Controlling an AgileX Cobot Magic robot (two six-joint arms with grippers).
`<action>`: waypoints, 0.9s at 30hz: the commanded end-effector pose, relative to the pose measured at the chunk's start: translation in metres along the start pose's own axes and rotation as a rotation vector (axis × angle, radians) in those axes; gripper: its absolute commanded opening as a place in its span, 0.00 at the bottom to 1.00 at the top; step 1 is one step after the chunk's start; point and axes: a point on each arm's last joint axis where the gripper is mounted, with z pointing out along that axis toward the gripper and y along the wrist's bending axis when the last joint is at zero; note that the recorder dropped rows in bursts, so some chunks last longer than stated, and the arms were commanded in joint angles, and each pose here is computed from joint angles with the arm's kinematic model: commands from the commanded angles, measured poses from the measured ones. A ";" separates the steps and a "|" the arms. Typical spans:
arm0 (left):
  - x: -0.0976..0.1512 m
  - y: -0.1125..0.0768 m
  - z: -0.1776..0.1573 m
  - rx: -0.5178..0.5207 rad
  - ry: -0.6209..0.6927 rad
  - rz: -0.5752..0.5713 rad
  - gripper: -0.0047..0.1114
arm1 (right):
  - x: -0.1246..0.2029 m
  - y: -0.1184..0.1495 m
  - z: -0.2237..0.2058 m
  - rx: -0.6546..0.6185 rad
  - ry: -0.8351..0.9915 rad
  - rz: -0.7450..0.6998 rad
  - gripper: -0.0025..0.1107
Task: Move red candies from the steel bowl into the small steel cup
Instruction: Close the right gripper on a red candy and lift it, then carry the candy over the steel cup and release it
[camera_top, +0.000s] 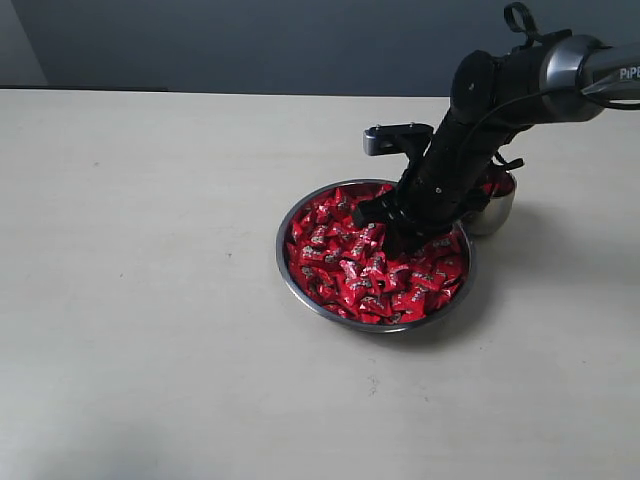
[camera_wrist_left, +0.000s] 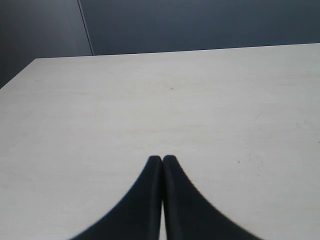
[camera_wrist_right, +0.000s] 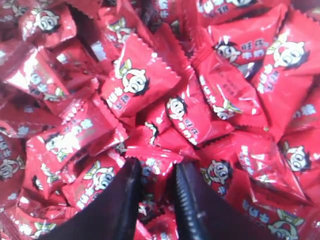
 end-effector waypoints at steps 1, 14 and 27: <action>0.001 0.000 0.000 0.005 -0.008 0.002 0.04 | -0.001 0.000 -0.003 0.000 -0.008 -0.009 0.01; 0.001 0.000 0.000 0.005 -0.008 0.002 0.04 | -0.005 0.009 -0.050 0.030 -0.131 -0.059 0.01; 0.001 0.000 0.000 0.005 -0.008 0.002 0.04 | -0.010 -0.041 -0.129 0.464 -0.451 0.103 0.01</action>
